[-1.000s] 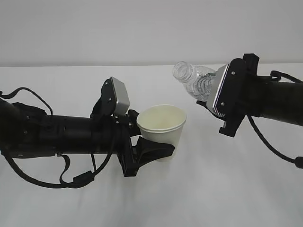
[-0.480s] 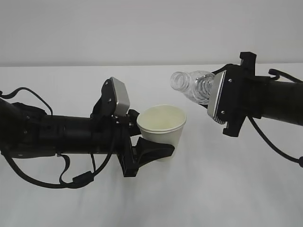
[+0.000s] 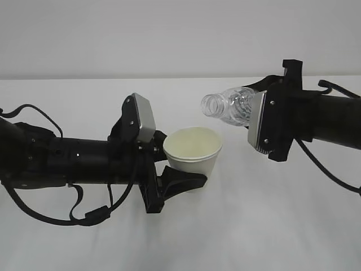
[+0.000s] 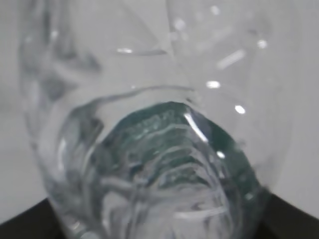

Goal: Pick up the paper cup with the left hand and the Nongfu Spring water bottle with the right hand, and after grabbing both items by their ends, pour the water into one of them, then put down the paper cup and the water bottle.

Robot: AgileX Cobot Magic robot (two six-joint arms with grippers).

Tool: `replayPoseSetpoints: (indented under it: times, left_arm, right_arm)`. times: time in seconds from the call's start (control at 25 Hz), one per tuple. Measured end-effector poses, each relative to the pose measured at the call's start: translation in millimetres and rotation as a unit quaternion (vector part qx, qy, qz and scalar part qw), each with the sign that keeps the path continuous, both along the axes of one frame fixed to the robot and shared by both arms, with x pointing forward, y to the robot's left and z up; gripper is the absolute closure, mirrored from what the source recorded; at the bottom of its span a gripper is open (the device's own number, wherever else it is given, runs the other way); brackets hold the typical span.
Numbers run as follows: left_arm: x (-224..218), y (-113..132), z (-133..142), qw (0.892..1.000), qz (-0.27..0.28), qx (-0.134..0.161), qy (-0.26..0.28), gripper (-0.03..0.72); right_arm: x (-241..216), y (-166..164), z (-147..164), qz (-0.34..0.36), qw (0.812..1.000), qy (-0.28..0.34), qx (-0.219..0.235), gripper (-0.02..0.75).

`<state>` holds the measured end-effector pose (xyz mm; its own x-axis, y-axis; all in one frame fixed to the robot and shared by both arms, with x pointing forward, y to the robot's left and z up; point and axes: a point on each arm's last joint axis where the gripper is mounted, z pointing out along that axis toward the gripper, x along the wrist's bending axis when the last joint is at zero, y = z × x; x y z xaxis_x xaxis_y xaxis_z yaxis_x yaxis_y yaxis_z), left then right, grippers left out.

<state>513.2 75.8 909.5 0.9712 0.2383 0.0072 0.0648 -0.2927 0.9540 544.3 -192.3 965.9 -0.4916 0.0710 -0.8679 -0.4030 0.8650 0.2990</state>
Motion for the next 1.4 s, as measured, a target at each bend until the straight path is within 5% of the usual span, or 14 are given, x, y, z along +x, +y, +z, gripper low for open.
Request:
replayPoseSetpoints:
  times: [0.48,0.92,1.4]
  left_arm:
    - [0,0,-1,1.0,-0.002,0.008,-0.014,0.233]
    - [-2,-2,5,1.0,-0.015,-0.026,-0.01,0.234]
    - [-8,-8,3,0.999,-0.029,-0.016,-0.009,0.234]
  right_arm:
    - [1,2,6,0.027,0.998,-0.057,-0.022,0.277]
    - [3,2,9,0.026,0.996,-0.081,-0.03,0.277]
    - [3,3,11,0.038,0.993,-0.105,-0.045,0.277]
